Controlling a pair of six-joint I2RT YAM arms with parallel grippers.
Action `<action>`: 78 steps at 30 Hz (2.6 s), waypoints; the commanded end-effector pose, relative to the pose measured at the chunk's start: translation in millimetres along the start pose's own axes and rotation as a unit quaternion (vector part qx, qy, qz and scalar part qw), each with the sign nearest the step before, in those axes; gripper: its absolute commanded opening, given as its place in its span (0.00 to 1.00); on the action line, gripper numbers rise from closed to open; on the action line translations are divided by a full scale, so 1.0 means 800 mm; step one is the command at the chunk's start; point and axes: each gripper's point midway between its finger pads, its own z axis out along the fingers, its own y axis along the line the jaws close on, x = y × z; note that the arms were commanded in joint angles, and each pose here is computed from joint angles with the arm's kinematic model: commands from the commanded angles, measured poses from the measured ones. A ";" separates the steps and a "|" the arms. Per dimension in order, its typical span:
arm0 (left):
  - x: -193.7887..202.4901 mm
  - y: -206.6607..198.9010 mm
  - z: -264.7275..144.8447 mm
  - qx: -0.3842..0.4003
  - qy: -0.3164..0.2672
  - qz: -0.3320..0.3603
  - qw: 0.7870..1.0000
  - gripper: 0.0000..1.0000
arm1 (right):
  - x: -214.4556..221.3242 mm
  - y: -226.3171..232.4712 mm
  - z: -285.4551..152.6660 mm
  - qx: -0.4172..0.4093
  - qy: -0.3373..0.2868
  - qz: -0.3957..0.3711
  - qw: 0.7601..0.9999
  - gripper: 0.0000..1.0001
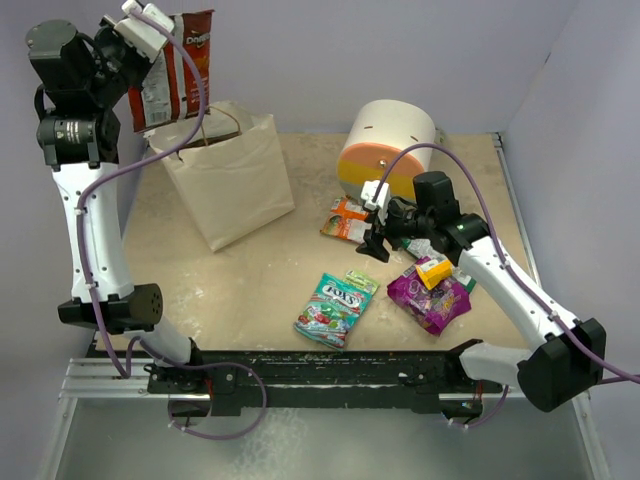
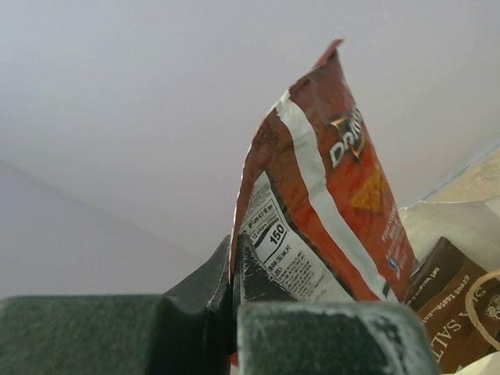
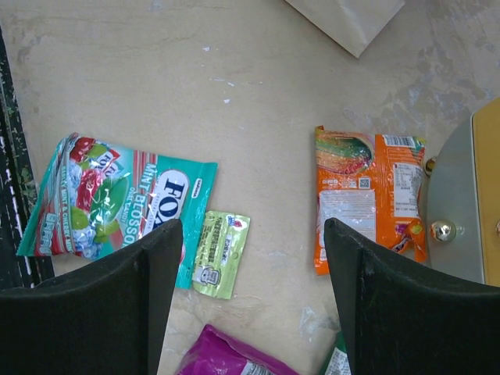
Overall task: Place the snacks into the paper bag
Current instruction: Place the snack in the paper bag.
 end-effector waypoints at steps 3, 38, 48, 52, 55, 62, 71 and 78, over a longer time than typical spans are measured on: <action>-0.041 0.017 0.011 -0.010 -0.079 0.057 0.995 0.00 | -0.005 -0.006 0.002 0.007 -0.011 -0.008 1.000 0.75; 0.040 -0.121 0.033 0.202 -0.082 0.056 0.974 0.00 | 0.006 -0.016 0.003 0.023 -0.002 -0.003 1.000 0.75; 0.036 -0.163 -0.009 0.249 -0.079 -0.030 0.965 0.00 | 0.006 -0.018 0.000 0.026 -0.006 -0.002 1.000 0.75; 0.044 -0.175 -0.025 0.254 -0.051 -0.071 0.963 0.00 | 0.006 -0.017 0.001 0.022 -0.007 0.000 1.000 0.75; 0.052 -0.188 -0.033 0.259 -0.039 -0.103 0.960 0.00 | 0.007 -0.017 0.002 0.020 -0.006 0.001 1.000 0.75; 0.073 -0.211 -0.043 0.270 -0.008 -0.152 0.951 0.00 | 0.011 -0.016 0.007 0.014 -0.002 0.008 1.000 0.76; 0.116 -0.235 -0.037 0.265 0.044 -0.207 0.941 0.00 | 0.013 -0.015 0.010 0.009 -0.001 0.011 1.000 0.76; 0.132 -0.246 -0.041 0.266 0.076 -0.233 0.932 0.09 | 0.013 -0.012 0.009 0.006 -0.005 0.012 1.000 0.76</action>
